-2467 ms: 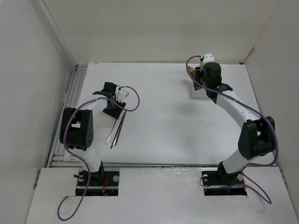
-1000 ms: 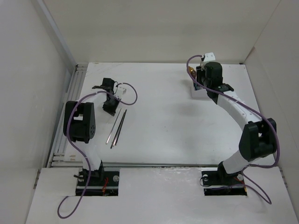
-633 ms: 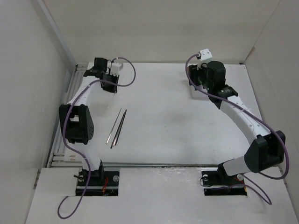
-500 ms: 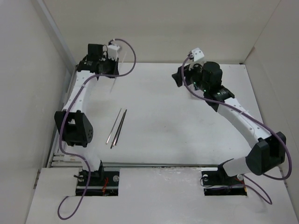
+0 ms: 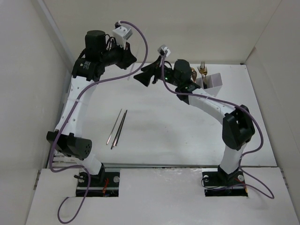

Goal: Sort the eating utensils into containers

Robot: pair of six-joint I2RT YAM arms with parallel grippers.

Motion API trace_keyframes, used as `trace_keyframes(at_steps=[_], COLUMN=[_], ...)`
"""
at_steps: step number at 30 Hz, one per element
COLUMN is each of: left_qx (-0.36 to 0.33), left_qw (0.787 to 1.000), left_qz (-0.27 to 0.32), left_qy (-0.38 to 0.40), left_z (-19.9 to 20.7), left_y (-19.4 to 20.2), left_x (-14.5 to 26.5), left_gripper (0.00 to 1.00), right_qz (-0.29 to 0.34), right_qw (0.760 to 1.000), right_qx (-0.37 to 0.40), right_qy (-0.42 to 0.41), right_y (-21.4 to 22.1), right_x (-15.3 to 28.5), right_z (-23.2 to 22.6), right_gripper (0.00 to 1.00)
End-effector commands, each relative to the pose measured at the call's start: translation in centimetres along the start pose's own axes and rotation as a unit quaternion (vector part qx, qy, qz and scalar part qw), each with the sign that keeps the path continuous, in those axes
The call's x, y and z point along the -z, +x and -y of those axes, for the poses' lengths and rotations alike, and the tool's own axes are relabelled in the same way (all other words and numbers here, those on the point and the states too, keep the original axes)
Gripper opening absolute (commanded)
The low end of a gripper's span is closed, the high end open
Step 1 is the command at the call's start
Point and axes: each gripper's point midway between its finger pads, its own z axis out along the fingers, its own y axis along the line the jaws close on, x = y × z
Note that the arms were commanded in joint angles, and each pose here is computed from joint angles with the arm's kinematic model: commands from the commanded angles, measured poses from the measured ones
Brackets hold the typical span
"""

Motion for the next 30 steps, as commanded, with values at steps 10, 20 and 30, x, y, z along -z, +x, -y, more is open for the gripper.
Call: trace_keyframes(at_steps=[10,20,30], left_qx=[0.001,0.0,0.023], left_qw=[1.0,0.999,0.999], left_qz=[0.026,0.029,-0.001], left_qy=[0.014,0.037,0.04], left_z=[2.1,3.4,3.3], left_y=[-1.2,-1.2,1.4], left_x=[1.6,1.4,0.7], left_gripper=[0.0,0.0,0.59], right_qz=[0.072,0.082,0.1], right_qw=[0.993,0.993,0.992], right_qx=[-0.018,-0.032,-0.017], right_qy=[-0.094,-0.085,-0.075], right_y=[-5.0,-4.9,-5.7], right_x=[-1.8,-2.5,-1.8], right_z=[-4.5,-3.6,-3.8], right_gripper=[0.76,0.37,0.0])
